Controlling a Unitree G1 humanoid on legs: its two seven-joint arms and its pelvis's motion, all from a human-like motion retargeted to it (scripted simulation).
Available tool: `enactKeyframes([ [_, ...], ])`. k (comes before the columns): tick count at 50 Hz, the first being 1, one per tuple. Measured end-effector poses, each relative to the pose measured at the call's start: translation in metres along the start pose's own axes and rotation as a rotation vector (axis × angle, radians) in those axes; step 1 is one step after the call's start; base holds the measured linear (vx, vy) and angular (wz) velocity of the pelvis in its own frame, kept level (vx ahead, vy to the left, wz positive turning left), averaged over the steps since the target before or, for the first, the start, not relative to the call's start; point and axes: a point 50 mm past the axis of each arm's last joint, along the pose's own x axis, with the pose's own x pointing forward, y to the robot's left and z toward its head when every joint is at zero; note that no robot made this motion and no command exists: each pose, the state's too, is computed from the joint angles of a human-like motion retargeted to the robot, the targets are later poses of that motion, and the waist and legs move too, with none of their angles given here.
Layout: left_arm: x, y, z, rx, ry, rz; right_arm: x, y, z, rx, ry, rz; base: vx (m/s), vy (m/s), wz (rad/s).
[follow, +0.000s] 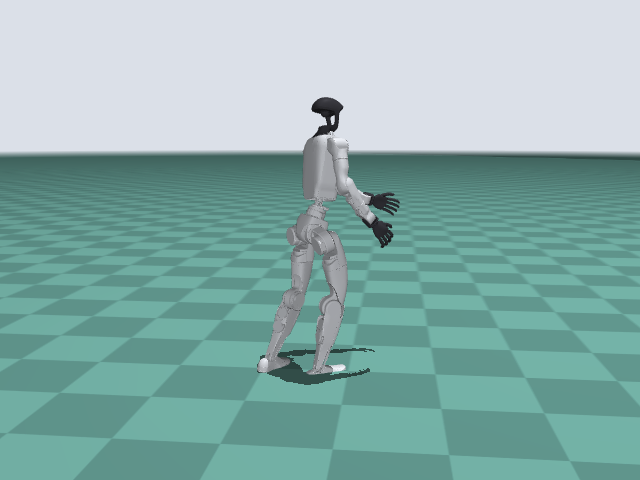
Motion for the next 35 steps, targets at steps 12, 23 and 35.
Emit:
enactKeyframes([
  [12, -0.01, -0.009, 0.052, -0.183, -0.248, -0.06, -0.005, 0.008, 0.03, 0.311, -0.116, 0.095, 0.0, 0.0, 0.0],
  [23, -0.034, 0.003, 0.084, -0.259, -0.429, -0.174, -0.018, 0.035, 0.057, 0.449, -0.183, 0.415, 0.0, 0.0, 0.0],
  [35, -0.071, 0.018, 0.079, -0.299, -0.497, -0.288, -0.053, 0.061, 0.13, 0.392, -0.427, 0.865, 0.0, 0.0, 0.0],
])
